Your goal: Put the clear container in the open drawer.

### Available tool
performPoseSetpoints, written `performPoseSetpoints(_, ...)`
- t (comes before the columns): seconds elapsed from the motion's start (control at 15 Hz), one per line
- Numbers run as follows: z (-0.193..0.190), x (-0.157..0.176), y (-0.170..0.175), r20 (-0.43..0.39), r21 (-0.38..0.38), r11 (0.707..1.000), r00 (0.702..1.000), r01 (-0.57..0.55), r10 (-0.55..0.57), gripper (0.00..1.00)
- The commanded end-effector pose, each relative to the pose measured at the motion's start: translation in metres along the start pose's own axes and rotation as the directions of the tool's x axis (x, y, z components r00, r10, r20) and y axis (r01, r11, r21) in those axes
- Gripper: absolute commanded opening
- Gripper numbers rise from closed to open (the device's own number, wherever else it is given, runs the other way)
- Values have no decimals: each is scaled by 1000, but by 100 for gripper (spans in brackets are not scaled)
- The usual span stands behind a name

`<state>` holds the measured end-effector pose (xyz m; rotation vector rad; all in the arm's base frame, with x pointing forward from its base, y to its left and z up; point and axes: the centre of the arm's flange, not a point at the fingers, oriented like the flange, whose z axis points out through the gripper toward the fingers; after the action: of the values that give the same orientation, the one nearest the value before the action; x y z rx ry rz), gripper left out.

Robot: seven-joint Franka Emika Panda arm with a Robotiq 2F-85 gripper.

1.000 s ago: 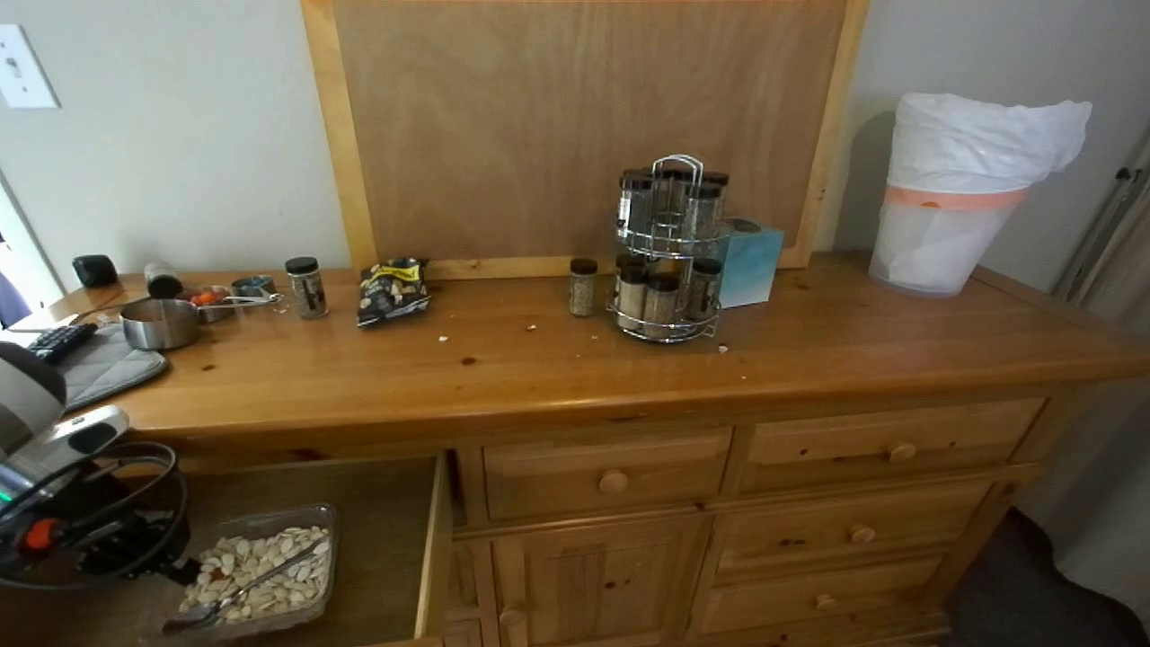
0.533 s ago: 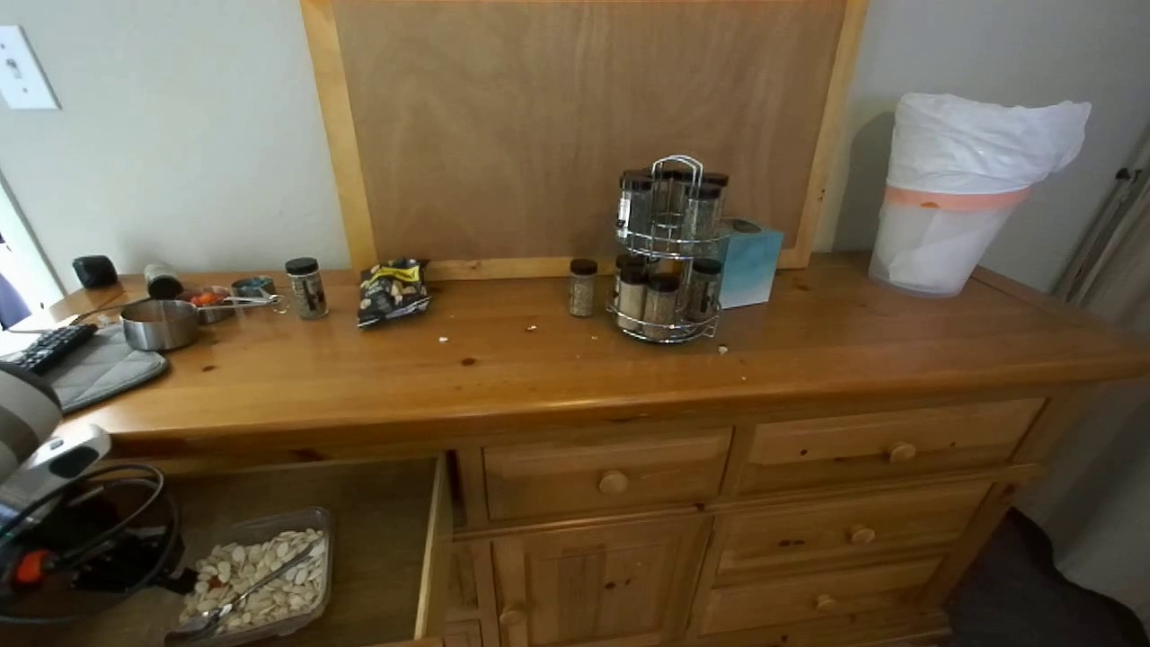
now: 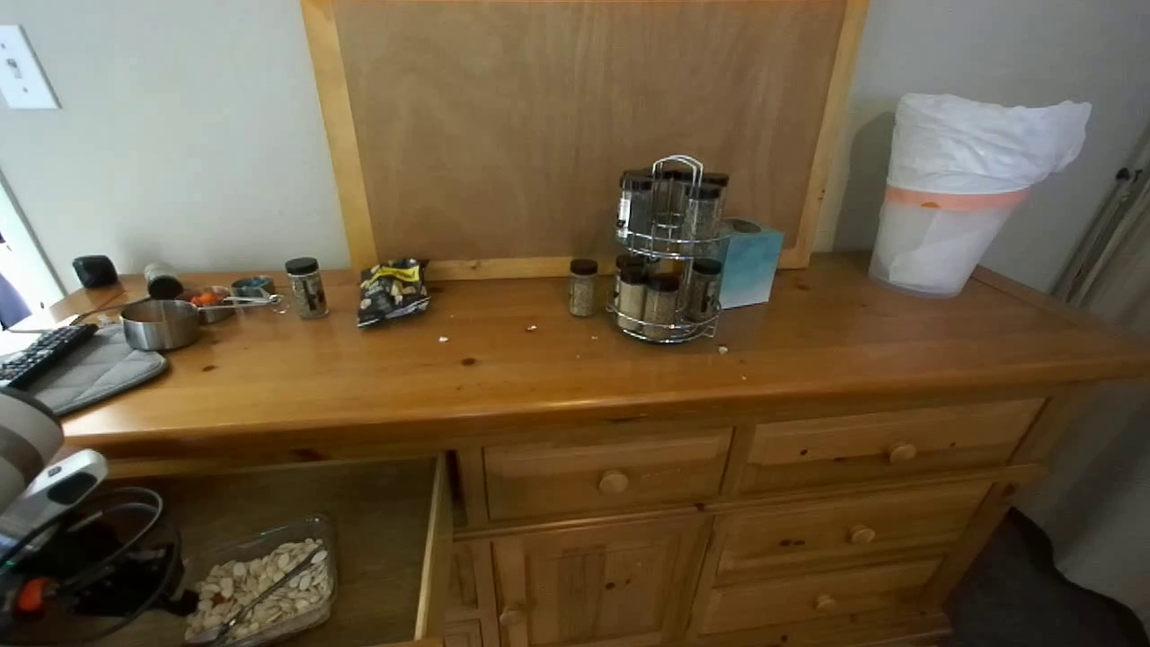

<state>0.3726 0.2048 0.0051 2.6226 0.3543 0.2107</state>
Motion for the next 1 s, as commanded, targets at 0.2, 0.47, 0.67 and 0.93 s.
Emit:
performPoseSetpoints(0.2,17,6,3,-33,12,1000,999,17,-17,5)
performPoseSetpoints(0.47,17,5,5,-30,31,999,999,30,-29,40)
performPoseSetpoints(0.67,16,4,5,-27,43,999,999,29,-27,61)
performPoseSetpoints(0.93,1,5,8,-52,98,995,999,12,-6,89)
